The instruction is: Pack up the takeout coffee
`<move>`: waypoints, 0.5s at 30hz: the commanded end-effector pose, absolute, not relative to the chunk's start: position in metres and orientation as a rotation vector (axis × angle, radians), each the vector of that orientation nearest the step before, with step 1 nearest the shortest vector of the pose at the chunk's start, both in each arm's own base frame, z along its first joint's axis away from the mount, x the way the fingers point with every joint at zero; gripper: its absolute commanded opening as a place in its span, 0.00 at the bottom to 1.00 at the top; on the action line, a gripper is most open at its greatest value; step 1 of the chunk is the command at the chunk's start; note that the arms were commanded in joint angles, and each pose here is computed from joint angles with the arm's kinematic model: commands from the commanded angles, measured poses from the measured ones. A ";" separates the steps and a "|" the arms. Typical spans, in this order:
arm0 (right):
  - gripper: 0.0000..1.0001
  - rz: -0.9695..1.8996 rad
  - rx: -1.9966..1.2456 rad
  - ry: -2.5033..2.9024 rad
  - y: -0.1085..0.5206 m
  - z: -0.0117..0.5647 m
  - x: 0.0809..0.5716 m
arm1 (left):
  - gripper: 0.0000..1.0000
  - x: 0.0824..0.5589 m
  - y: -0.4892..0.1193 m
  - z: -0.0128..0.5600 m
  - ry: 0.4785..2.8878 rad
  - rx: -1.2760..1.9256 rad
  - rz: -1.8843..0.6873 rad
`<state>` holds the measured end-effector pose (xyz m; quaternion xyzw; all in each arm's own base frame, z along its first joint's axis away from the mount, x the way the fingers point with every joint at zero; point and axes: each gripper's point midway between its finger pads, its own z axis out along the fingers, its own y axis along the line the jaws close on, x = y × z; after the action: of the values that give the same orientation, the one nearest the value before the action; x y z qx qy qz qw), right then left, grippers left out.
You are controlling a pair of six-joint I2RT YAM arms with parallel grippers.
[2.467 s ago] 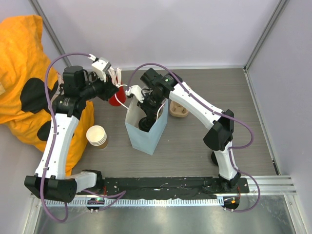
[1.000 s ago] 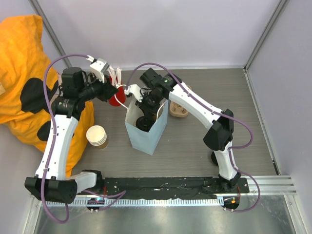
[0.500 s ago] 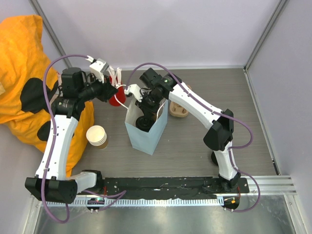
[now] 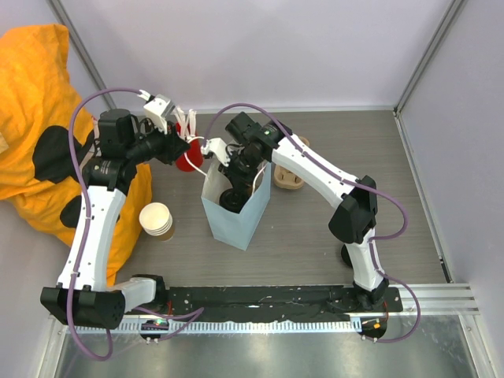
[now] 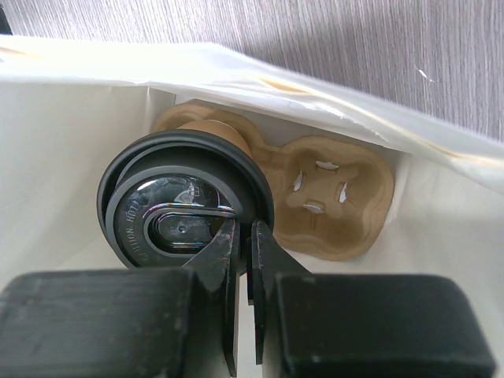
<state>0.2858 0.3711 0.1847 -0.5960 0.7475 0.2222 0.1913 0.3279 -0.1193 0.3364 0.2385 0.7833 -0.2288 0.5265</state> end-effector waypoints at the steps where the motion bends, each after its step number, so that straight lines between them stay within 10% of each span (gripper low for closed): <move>1: 0.01 0.638 -1.653 2.067 0.376 0.195 0.285 | 0.18 0.326 -0.120 0.353 1.809 0.569 -0.553; 15: 0.01 0.639 -1.662 2.085 0.375 0.187 0.284 | 0.18 0.325 -0.119 0.355 1.804 0.565 -0.553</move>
<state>0.2853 0.3706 0.1814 -0.5960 0.7484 0.2218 0.1882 0.3268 -0.1184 0.3381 0.2370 0.7821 -0.2308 0.5282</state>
